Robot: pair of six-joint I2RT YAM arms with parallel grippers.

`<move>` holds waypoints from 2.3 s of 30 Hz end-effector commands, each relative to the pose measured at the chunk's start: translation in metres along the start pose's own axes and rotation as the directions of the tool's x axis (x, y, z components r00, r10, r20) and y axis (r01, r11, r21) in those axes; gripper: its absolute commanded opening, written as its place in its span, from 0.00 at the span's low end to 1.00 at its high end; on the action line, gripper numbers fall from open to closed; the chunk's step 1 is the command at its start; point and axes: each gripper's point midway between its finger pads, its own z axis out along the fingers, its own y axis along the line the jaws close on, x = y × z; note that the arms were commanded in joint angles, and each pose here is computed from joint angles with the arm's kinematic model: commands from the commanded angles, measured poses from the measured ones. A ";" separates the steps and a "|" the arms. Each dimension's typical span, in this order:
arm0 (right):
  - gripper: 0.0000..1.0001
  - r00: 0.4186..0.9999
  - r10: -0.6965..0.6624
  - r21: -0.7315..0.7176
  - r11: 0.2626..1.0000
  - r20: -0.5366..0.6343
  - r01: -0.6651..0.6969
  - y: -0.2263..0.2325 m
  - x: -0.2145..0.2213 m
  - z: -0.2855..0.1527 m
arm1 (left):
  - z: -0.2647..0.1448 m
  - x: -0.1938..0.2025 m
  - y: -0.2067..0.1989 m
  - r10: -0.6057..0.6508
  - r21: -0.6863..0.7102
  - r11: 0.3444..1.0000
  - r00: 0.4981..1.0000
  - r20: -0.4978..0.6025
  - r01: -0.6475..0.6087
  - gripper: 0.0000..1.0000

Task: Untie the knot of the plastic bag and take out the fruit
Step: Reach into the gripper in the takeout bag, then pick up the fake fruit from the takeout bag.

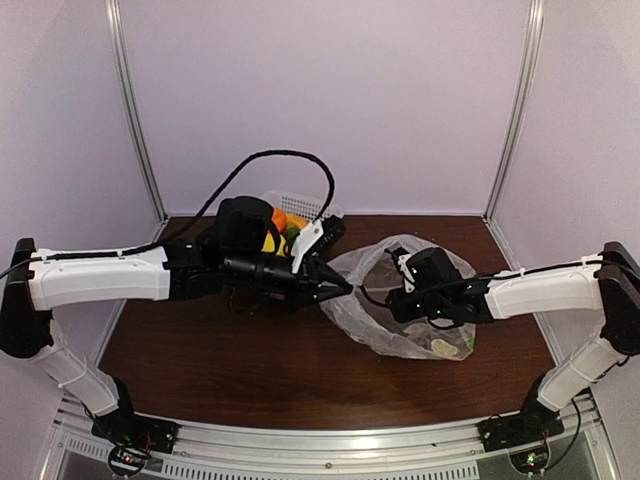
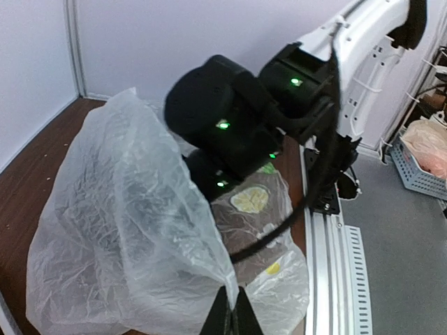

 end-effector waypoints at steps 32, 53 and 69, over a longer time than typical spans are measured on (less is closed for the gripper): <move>0.71 0.996 0.035 -0.452 0.892 0.081 0.005 0.033 0.016 -0.057 | 0.003 -0.080 -0.164 -0.006 0.157 0.988 0.995 0.103 -0.010 0.82; 0.81 0.956 0.243 -0.315 0.931 0.163 -0.182 -0.004 0.012 -0.048 | 0.071 -0.045 0.094 -0.300 -0.210 0.916 0.932 0.202 0.340 0.89; 0.75 0.969 0.208 -0.362 0.920 0.131 -0.149 0.005 0.027 -0.048 | 0.179 -0.007 0.167 -0.360 -0.147 0.912 0.920 0.158 0.382 0.88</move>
